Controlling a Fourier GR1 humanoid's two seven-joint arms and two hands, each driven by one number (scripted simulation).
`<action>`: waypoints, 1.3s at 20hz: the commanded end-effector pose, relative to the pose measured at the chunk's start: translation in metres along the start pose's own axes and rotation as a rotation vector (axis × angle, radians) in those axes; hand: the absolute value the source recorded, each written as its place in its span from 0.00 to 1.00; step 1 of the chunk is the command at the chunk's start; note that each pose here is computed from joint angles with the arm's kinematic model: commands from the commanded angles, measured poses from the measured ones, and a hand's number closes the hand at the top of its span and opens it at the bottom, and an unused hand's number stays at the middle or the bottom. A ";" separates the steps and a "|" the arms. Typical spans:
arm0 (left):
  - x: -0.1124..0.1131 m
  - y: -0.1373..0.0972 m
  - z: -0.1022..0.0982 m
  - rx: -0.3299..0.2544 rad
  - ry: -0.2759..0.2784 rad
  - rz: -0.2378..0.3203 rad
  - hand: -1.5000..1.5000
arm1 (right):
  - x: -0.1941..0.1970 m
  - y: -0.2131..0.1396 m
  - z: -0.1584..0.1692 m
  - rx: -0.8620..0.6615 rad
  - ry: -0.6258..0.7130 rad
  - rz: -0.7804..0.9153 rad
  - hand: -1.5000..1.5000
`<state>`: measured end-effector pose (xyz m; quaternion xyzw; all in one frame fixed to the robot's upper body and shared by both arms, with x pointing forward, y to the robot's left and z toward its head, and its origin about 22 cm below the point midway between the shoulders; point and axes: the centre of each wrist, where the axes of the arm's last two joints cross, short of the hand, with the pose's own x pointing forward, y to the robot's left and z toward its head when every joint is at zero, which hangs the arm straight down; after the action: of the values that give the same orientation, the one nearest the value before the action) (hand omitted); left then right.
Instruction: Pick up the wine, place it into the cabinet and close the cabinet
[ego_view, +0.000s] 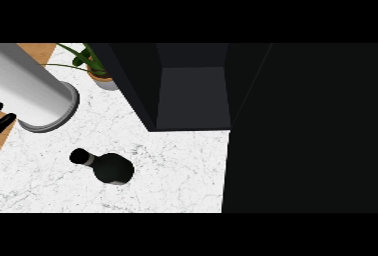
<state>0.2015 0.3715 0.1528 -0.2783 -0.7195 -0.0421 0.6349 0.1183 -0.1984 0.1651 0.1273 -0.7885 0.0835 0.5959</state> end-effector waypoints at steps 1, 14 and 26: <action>-0.021 0.016 -0.015 0.006 0.037 -0.015 0.00 | 0.035 0.002 0.028 0.029 -0.065 -0.057 0.00; -0.113 0.053 -0.032 0.142 0.042 -0.117 0.00 | 0.024 0.003 0.021 0.012 -0.088 -0.054 0.00; -0.190 0.076 -0.028 0.106 0.143 -0.102 0.00 | 0.024 -0.007 0.029 0.033 -0.086 -0.047 0.00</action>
<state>0.2666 0.3555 -0.0222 -0.1981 -0.6957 -0.0458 0.6890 0.1130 -0.2080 0.1529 0.1224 -0.7995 0.0874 0.5815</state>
